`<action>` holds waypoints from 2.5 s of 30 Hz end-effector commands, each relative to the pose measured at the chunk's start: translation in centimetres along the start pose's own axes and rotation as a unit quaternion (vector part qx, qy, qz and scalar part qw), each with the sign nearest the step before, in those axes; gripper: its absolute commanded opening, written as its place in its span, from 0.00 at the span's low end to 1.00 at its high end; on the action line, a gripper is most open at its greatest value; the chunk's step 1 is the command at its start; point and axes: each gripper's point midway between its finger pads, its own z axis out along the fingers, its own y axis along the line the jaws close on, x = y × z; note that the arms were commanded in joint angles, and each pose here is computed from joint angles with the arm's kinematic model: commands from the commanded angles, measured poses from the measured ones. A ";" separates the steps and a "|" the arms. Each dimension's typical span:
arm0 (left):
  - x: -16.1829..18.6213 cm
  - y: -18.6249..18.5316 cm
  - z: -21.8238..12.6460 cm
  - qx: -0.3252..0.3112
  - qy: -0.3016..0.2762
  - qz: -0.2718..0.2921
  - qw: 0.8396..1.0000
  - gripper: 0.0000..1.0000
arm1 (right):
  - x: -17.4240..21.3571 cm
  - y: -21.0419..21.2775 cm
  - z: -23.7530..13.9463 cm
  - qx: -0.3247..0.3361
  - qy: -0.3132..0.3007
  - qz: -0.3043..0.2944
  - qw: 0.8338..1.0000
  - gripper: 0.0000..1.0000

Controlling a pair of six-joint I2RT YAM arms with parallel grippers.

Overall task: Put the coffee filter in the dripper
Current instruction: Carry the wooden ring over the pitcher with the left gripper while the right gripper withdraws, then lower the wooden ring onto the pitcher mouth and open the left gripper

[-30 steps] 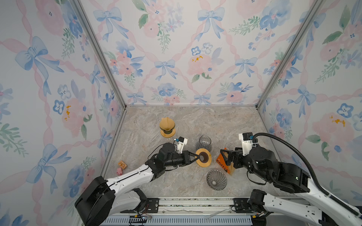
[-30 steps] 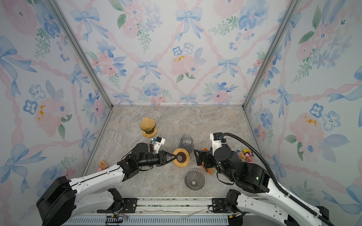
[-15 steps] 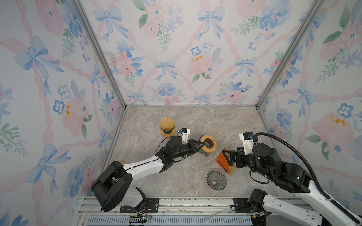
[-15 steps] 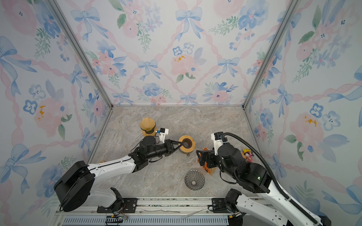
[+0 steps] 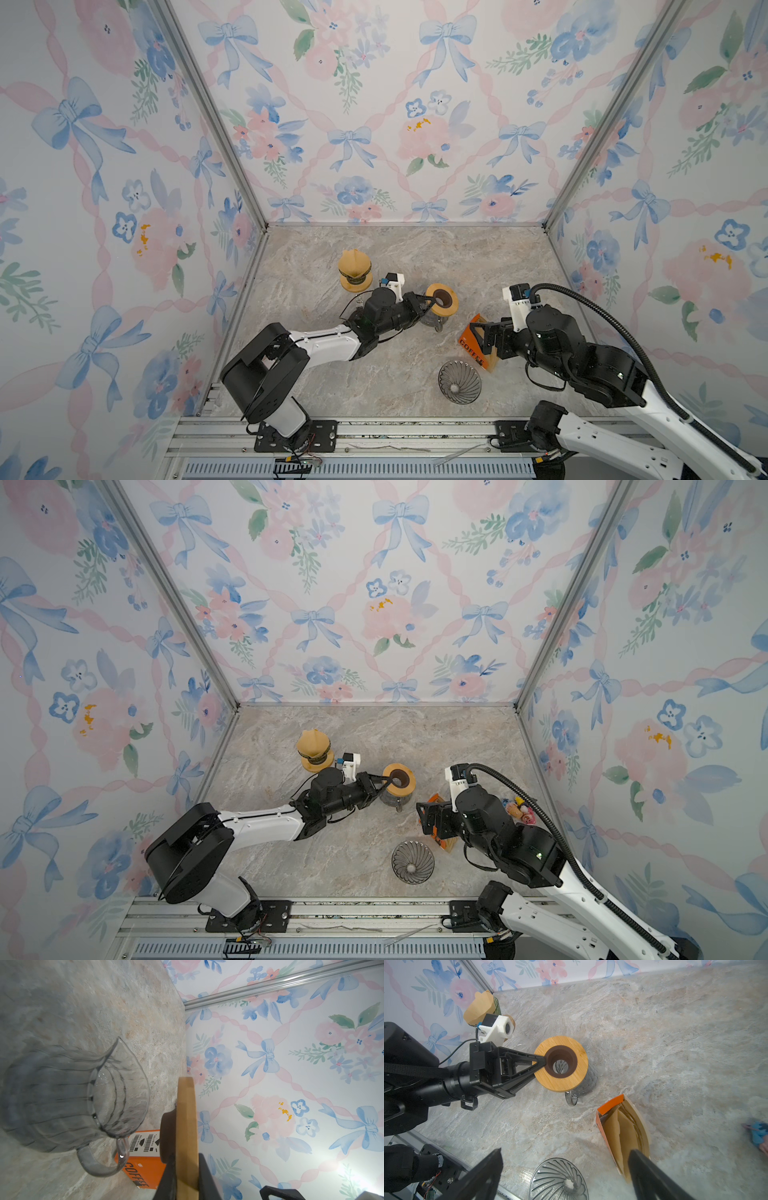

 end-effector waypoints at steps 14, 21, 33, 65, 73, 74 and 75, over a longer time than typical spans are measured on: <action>-1.8 -0.2 2.3 0.012 -0.023 -0.016 1.000 0.13 | 1.6 -1.6 0.2 0.019 0.013 0.011 1.000 0.96; -2.2 0.7 2.6 0.001 -0.028 -0.016 0.999 0.14 | 2.0 -2.1 0.0 0.027 0.015 0.011 0.999 0.96; -2.7 1.7 3.1 -0.008 -0.029 -0.020 0.999 0.22 | 2.4 -2.7 0.0 0.036 0.017 0.016 0.999 0.96; -3.7 3.0 -2.4 -0.091 -0.068 0.042 0.993 0.34 | 2.2 -2.0 1.1 0.030 0.022 0.017 0.999 0.96; -2.9 0.8 -3.7 -0.098 -0.044 0.109 0.988 0.36 | 2.0 -1.9 2.3 0.036 0.020 0.021 0.999 0.96; -2.9 0.1 -3.7 -0.096 -0.041 0.121 0.987 0.37 | 1.9 -1.9 2.4 0.038 0.019 0.021 0.999 0.96; -2.8 0.0 -3.8 -0.102 -0.037 0.131 0.985 0.37 | 1.7 -1.9 2.5 0.039 0.017 0.021 0.999 0.96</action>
